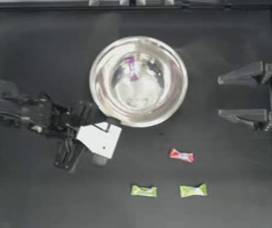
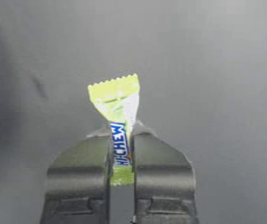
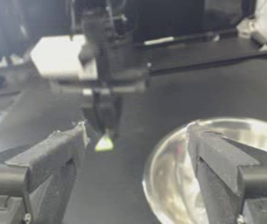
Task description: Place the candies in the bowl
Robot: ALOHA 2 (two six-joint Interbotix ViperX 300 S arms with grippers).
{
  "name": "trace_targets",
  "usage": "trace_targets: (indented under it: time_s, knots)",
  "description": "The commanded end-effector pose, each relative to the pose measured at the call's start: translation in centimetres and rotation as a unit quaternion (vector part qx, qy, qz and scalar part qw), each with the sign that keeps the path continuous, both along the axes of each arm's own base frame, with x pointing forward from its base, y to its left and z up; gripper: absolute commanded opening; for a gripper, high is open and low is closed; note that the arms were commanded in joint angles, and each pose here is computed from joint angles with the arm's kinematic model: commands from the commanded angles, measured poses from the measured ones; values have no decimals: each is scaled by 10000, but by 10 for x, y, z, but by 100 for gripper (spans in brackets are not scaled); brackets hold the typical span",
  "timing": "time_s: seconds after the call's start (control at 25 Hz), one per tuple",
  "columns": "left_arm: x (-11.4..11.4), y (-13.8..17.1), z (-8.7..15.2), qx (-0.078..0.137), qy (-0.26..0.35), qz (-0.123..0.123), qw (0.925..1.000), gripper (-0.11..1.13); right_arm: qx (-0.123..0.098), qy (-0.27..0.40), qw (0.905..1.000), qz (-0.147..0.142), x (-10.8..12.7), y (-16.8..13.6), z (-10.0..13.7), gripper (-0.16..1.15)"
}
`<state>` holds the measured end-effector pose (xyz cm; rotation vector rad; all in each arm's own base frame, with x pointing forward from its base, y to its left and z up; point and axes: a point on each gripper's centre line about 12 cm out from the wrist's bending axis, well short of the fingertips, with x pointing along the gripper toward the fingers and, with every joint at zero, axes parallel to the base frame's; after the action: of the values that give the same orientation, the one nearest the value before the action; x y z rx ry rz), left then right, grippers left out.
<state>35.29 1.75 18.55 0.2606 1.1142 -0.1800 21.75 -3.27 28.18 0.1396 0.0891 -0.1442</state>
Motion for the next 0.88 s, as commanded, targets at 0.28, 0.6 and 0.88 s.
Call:
trace_targets:
  time_s: [0.28,0.6,0.88]
  knots:
    - [18,57,64,586,-1277,238,9898,41,18,-103,9999,16,6,0,6,97]
    - [43,117,52,819,-1149,480,9888,41,36,-95,9999,39,14,-1,0,97]
    - [55,156,31,788,-988,668,9897,41,42,-65,10000,42,15,-1,-2,97]
